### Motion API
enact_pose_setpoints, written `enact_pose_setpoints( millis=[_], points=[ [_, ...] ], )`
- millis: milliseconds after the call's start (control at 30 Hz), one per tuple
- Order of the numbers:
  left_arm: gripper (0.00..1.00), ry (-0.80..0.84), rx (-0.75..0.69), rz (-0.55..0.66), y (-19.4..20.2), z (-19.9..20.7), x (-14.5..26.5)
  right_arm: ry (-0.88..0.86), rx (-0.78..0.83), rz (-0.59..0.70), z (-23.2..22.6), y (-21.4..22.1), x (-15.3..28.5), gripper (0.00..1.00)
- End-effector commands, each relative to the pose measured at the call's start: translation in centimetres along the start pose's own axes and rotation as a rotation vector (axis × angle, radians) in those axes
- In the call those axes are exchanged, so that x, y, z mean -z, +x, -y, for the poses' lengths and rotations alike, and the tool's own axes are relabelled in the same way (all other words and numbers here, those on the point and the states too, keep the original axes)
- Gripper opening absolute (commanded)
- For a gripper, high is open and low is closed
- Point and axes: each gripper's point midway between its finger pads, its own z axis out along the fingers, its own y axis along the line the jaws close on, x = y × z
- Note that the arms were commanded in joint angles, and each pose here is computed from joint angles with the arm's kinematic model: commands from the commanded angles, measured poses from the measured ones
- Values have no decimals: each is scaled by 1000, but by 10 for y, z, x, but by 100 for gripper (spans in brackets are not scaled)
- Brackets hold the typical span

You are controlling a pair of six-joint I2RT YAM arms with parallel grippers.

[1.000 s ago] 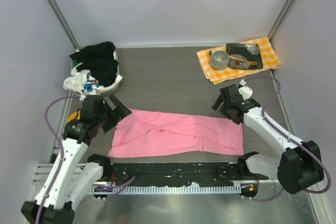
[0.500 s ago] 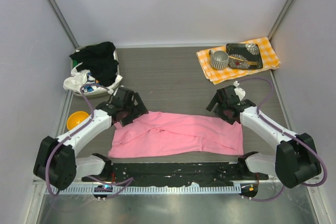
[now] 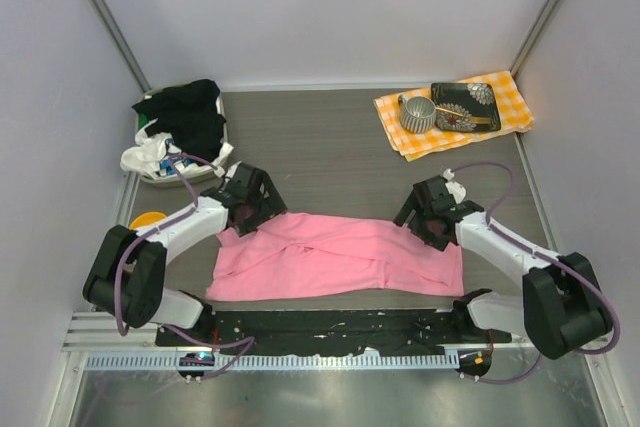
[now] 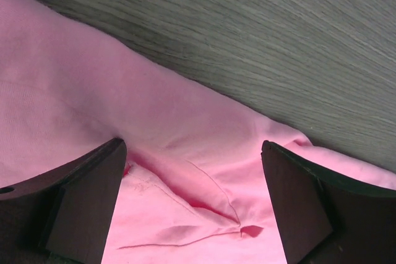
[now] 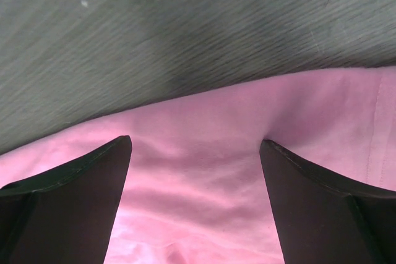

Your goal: Fold and stack the t-shirts

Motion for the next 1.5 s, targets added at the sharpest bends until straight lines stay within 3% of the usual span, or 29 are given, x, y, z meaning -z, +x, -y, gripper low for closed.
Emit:
enact_pose_setpoints(
  millis=[0,400,600,833,1200,1267,1300,1467],
  points=[
    [95,32,15,61,-17,16,-4,-10,-16,-12,-7,4,-19,91],
    [96,-63,0,109,-33,14,-27,84,51,11,-29,-24,-82,90],
    [96,-92,-2,144,-61,35,-47,125,27,50,-27,-62,-97,90],
    [96,-144,40,149,-83,33,-70,183,21,82,-18,-97,-100,89],
    [96,-42,73,173,-89,46,-15,64,92,211,-52,-135,-41,91],
    [97,-20,64,180,-85,51,-2,9,150,212,-70,-126,-27,92],
    [97,4,68,191,-86,55,11,-28,167,201,-79,-121,-22,98],
    [98,24,54,203,-82,57,42,-256,381,99,-153,-63,14,99]
  ],
)
